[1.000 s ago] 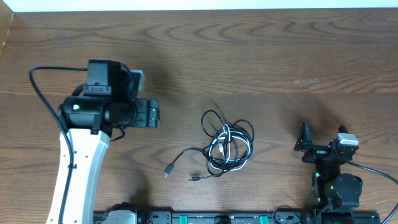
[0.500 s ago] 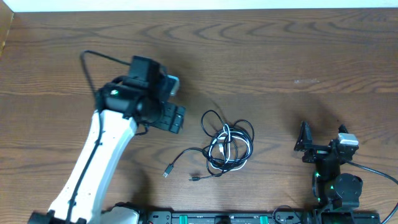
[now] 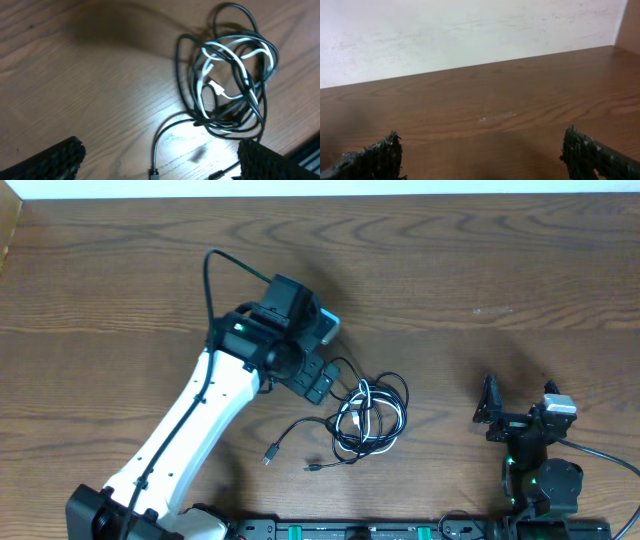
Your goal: Untangle cables
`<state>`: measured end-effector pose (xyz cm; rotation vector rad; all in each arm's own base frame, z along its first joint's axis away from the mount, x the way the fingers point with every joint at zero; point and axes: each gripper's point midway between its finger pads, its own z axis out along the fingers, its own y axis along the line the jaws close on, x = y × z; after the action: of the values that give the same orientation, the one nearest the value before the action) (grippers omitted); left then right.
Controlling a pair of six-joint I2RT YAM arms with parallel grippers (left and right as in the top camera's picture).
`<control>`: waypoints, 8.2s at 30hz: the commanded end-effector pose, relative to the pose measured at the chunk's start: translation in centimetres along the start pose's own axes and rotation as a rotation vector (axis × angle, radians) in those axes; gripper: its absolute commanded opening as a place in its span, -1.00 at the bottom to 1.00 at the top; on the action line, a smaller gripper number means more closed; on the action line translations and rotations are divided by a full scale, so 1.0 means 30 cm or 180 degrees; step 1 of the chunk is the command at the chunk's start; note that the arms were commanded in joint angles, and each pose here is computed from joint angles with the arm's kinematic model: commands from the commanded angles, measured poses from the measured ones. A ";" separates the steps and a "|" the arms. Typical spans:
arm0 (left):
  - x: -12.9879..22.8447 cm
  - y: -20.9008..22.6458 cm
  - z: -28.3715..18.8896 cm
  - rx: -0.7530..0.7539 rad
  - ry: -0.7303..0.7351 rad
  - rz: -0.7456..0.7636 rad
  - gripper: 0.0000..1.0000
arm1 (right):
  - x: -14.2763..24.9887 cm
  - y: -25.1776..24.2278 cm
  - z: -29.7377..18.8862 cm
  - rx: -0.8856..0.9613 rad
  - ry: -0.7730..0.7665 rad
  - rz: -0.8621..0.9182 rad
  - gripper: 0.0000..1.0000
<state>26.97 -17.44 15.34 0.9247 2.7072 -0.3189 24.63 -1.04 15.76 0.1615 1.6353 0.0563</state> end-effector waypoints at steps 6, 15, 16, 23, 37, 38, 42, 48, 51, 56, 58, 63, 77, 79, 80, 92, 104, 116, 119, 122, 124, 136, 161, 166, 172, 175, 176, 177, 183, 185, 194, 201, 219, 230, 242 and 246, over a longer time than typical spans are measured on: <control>-0.035 -0.132 0.008 0.0156 -0.0071 0.0418 1.00 | 0.000 -0.007 -0.001 0.0024 -0.0004 -0.0044 0.98; -0.085 -0.163 0.024 0.0172 -0.0230 0.0535 0.98 | 0.000 -0.007 -0.001 0.0023 -0.0004 -0.0043 0.98; -0.089 -0.163 0.024 0.0171 -0.0245 0.0538 0.99 | 0.000 -0.007 -0.001 0.0023 -0.0004 -0.0044 0.98; -0.085 -0.157 0.063 0.0175 -0.0179 0.0527 0.99 | 0.000 -0.007 -0.001 0.0023 -0.0004 -0.0043 0.98; -0.039 -0.058 0.229 -0.0212 0.0335 0.0457 0.99 | 0.000 -0.007 -0.001 0.0023 -0.0004 -0.0044 0.98; -0.033 -0.056 0.243 -0.0208 0.0377 0.0453 0.99 | 0.000 -0.007 -0.001 0.0023 -0.0004 -0.0043 0.99; -0.018 -0.049 0.296 -0.0196 0.0511 0.0440 0.99 | 0.000 -0.007 -0.001 0.0023 -0.0004 -0.0043 0.98; -0.014 -0.042 0.348 -0.0190 0.0585 0.0433 0.99 | 0.000 -0.007 -0.001 0.0023 -0.0004 -0.0043 0.99; -0.017 -0.041 0.349 -0.0191 0.0574 0.0433 0.67 | 0.000 -0.007 -0.001 0.0023 -0.0004 -0.0043 0.99; -0.024 -0.040 0.350 -0.0196 0.0544 0.0433 -0.84 | 0.000 -0.007 -0.001 0.0023 -0.0004 -0.0043 0.98; -0.025 -0.040 0.350 -0.0196 0.0540 0.0432 -0.85 | 0.000 -0.007 -0.001 0.0023 -0.0004 -0.0043 0.99; -0.027 0.024 0.340 -0.0562 0.0549 0.0330 -0.85 | 0.000 -0.007 -0.001 0.0023 -0.0004 -0.0043 0.98; -0.112 0.171 0.046 -0.1642 -0.0228 -0.0312 -0.85 | 0.000 -0.007 -0.001 0.0023 -0.0004 -0.0043 0.98; -0.129 0.162 -0.018 -0.1634 -0.0427 -0.0337 -0.84 | 0.000 -0.007 -0.001 0.0023 -0.0004 -0.0043 0.98; -0.136 0.158 -0.049 -0.1628 -0.0525 -0.0350 -0.84 | 0.000 -0.007 -0.001 0.0023 -0.0004 -0.0044 0.99; -0.144 0.113 -0.372 -0.1530 -0.1496 -0.0580 -0.75 | 0.000 -0.007 -0.001 0.0023 -0.0004 -0.0043 0.99; -0.100 0.107 -0.404 -0.1486 -0.1520 -0.0746 0.63 | 0.000 -0.007 -0.001 0.0022 -0.0005 -0.0043 0.99; 0.010 0.235 -0.423 -0.1642 -0.1404 -0.1662 0.94 | -0.064 0.073 -0.008 -0.0419 -0.0216 0.0326 0.99; 0.071 0.304 -0.431 -0.1763 -0.1296 -0.2009 0.94 | -0.113 0.125 -0.022 -0.0737 -0.0333 0.0779 0.98; 0.125 0.364 -0.441 -0.1883 -0.1204 -0.2262 0.94 | -0.154 0.160 -0.039 -0.0952 -0.0358 0.1107 0.98; 0.156 0.393 -0.446 -0.1947 -0.1141 -0.2372 0.94 | -0.186 0.163 -0.049 -0.0980 -0.0397 0.1254 0.98; 0.251 0.443 -0.452 -0.2084 -0.0892 -0.2622 0.95 | -0.390 0.247 -0.090 -0.1073 0.0322 0.1128 0.98; 0.251 0.440 -0.442 -0.2056 -0.0856 -0.2621 0.95 | 0.075 0.650 0.170 -0.1856 0.3259 -0.0081 0.98; 0.251 0.440 -0.442 -0.2056 -0.0856 -0.2621 0.95 | 0.158 0.748 0.229 -0.2025 0.3190 -0.0210 0.98; 0.251 0.440 -0.442 -0.2056 -0.0856 -0.2621 0.95 | 0.293 0.821 0.278 -0.2025 0.3329 -0.0100 0.98; 0.251 0.440 -0.442 -0.2056 -0.0856 -0.2621 0.95 | 0.377 0.830 0.283 -0.1966 0.3494 -0.0062 0.98; 0.251 0.440 -0.442 -0.2056 -0.0856 -0.2621 0.95 | 0.403 0.833 0.286 -0.1964 0.3529 -0.0074 0.99; 0.251 0.440 -0.442 -0.2056 -0.0856 -0.2621 0.95 | 0.423 0.836 0.290 -0.1964 0.3546 -0.0087 0.98; 0.251 0.440 -0.442 -0.2056 -0.0856 -0.2621 0.95 | 0.555 0.843 0.309 -0.1862 0.3637 -0.0224 0.59; 0.251 0.440 -0.442 -0.2056 -0.0856 -0.2621 0.95 | 0.587 0.849 0.303 -0.1853 0.3673 -0.0269 0.51; 0.251 0.440 -0.442 -0.2056 -0.0856 -0.2621 0.95 | 0.627 0.848 0.303 -0.1493 0.3507 -0.0693 0.35; 0.251 0.440 -0.442 -0.2056 -0.0856 -0.2621 0.95 | 0.631 0.861 0.294 -0.1360 0.3369 -0.0938 -0.67; 0.251 0.440 -0.442 -0.2056 -0.0856 -0.2621 0.95 | 0.193 0.817 0.342 -0.1165 0.2648 -0.0383 -0.98; 0.251 0.440 -0.442 -0.2056 -0.0856 -0.2621 0.95 | -0.149 0.818 0.257 -0.1440 0.1937 -0.0214 -0.98; 0.251 0.440 -0.442 -0.2056 -0.0856 -0.2621 0.95 | -0.196 0.876 0.237 -0.1751 0.1829 -0.0081 -0.98; 0.251 0.440 -0.442 -0.2056 -0.0856 -0.2621 0.95 | -0.272 0.912 0.233 -0.1933 0.1590 0.0043 -0.98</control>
<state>27.21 0.61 23.79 -0.3726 2.5209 0.2620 34.52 23.90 24.42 -0.3060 2.1083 0.5773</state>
